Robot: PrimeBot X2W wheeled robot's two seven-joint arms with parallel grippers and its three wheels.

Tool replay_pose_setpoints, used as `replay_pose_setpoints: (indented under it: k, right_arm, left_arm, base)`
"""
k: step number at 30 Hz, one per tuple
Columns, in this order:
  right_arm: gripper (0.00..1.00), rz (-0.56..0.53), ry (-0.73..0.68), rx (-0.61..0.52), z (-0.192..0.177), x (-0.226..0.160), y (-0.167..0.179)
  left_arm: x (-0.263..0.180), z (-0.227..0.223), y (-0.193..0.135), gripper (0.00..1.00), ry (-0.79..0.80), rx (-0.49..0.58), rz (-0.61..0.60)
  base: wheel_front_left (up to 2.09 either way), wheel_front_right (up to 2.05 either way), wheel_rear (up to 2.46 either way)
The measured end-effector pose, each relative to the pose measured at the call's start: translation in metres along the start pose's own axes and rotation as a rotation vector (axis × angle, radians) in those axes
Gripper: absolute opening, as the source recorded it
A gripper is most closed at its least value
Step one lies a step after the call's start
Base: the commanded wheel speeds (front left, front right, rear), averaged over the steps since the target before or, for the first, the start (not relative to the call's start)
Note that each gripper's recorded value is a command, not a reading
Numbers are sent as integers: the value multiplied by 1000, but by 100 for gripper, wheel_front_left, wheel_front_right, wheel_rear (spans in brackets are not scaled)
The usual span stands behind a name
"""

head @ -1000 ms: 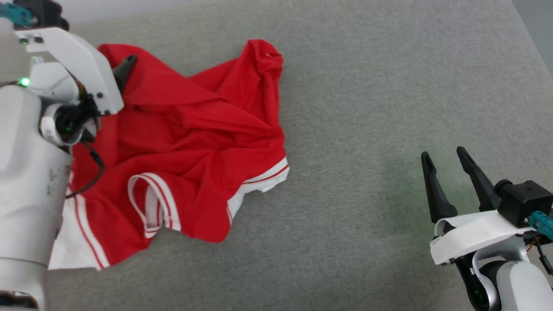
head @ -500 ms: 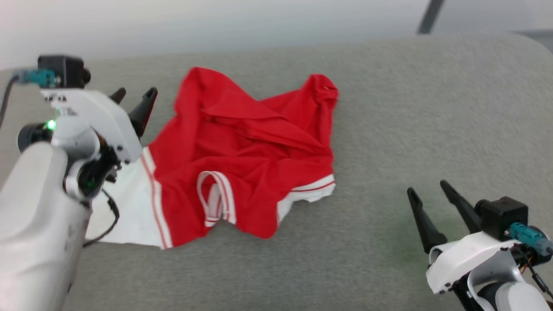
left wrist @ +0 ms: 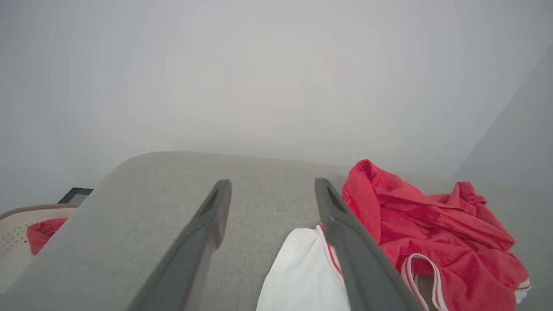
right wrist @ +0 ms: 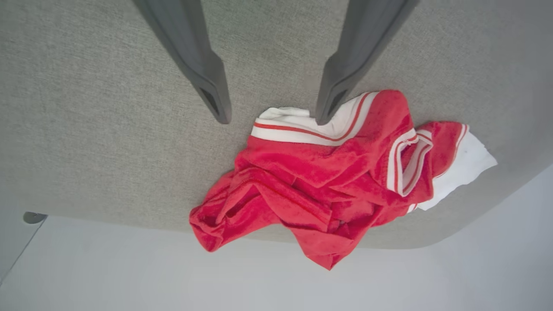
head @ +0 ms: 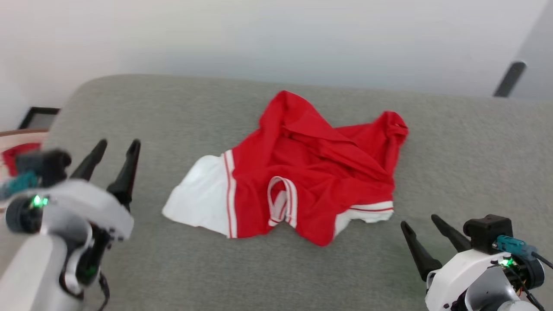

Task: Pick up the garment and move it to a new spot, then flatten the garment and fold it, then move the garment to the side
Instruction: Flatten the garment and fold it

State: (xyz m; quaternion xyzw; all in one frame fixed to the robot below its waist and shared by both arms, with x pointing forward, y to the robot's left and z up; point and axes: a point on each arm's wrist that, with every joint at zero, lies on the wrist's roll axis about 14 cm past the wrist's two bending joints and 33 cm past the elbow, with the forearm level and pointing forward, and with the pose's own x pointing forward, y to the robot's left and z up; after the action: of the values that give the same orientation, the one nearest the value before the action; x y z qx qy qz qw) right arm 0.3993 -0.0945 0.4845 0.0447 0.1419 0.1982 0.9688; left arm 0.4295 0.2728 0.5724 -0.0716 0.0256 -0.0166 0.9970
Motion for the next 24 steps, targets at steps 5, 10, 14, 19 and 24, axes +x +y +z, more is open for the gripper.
replay_pose_setpoints:
  k: [5, 10, 14, 19, 24]
  right_arm:
    - [100, 58, 46, -13, 0, 8, 19]
    - [100, 88, 117, -31, -6, 15, 29]
    - [100, 91, 180, -35, -13, 21, 30]
    - [100, 86, 238, -54, -15, 31, 28]
    - [100, 68, 308, -55, -23, 43, 21]
  left_arm:
    - [-50, 7, 22, 100, -106, 29, 83]
    - [-90, 6, 38, 100, -186, 27, 167]
    - [-116, 2, 54, 100, -222, 2, 252]
    - [-138, -13, 66, 100, -220, -39, 328]
    - [-146, -28, 68, 100, -198, -69, 359]
  base:
    - [0, 0, 0]
    - [0, 0, 0]
    - [0, 0, 0]
    - [0, 0, 0]
    - [0, 0, 0]
